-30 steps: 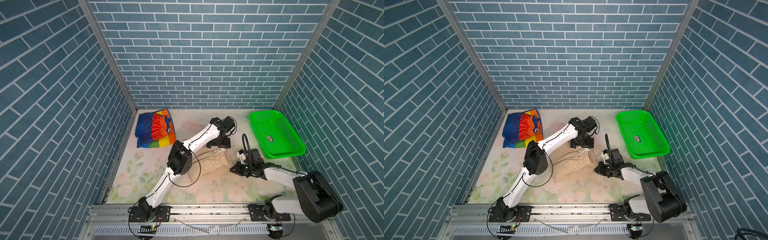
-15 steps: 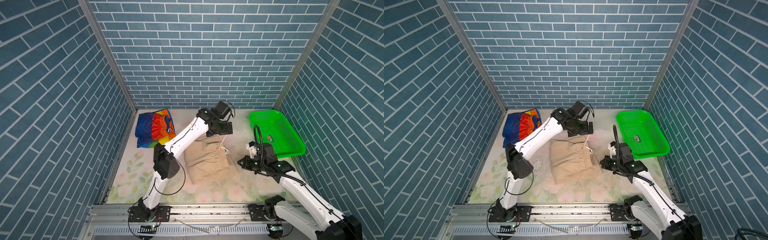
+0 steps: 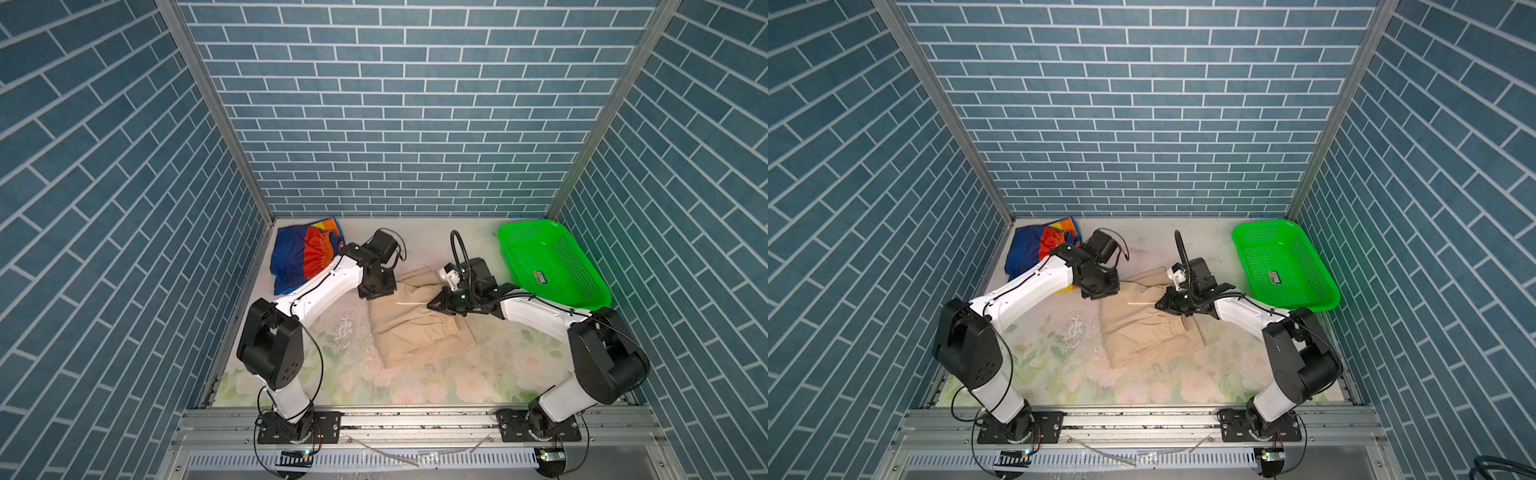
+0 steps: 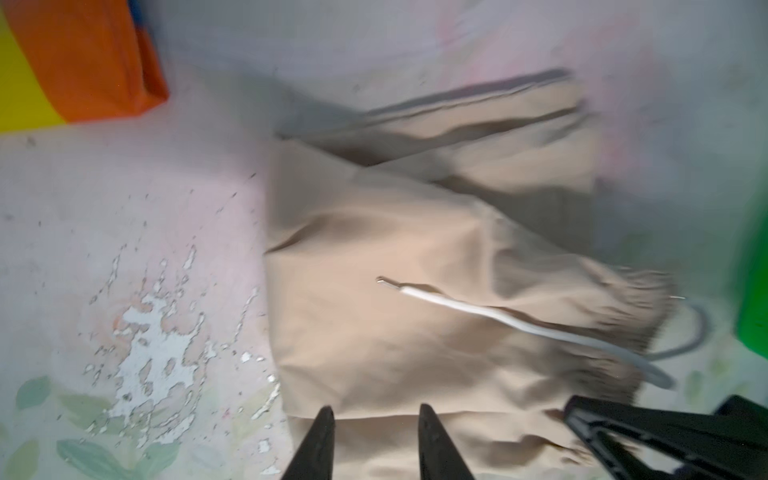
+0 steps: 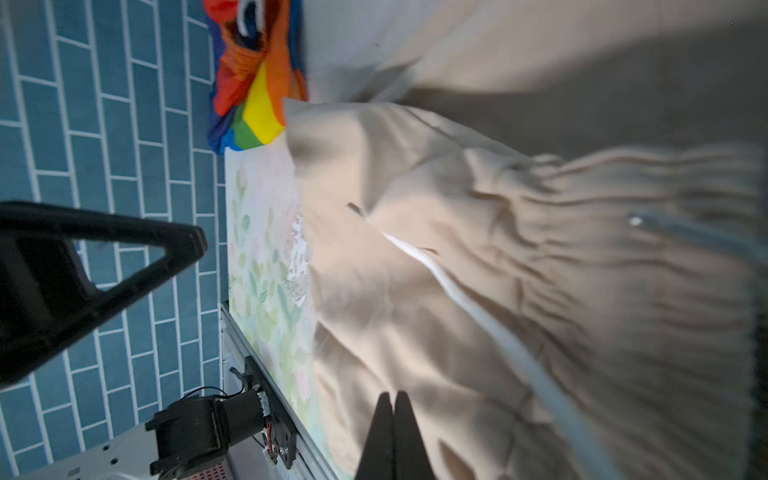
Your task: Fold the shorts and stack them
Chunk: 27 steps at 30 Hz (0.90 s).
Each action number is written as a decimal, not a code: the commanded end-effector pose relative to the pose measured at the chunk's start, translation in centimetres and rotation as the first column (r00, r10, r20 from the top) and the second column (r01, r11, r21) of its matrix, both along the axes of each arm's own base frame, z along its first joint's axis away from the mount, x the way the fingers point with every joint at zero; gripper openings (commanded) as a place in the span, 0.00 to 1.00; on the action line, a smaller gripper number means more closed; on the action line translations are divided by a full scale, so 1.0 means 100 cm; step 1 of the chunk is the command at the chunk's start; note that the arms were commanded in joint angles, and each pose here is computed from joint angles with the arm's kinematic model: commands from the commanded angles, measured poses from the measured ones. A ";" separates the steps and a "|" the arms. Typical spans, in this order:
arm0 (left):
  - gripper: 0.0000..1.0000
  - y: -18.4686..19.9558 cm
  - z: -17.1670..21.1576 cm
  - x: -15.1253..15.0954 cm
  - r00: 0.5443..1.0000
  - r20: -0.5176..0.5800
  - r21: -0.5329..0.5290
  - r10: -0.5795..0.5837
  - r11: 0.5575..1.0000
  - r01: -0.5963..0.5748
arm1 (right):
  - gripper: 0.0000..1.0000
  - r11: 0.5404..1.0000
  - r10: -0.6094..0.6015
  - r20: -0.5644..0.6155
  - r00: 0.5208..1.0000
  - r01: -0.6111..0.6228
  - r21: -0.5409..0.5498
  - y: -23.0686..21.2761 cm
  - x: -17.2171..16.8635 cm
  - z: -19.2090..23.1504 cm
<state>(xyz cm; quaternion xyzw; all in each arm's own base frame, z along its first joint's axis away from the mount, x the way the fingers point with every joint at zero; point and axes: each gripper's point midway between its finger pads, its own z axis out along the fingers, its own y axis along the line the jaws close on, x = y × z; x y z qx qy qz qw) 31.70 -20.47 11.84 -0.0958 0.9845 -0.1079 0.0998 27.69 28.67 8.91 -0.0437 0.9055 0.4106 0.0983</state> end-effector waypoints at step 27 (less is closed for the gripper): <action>0.86 0.037 -0.053 -0.001 0.998 0.027 -0.058 0.048 0.997 -0.046 | 0.34 0.911 0.300 0.424 0.854 -0.124 -0.394 -0.019 -0.043 0.044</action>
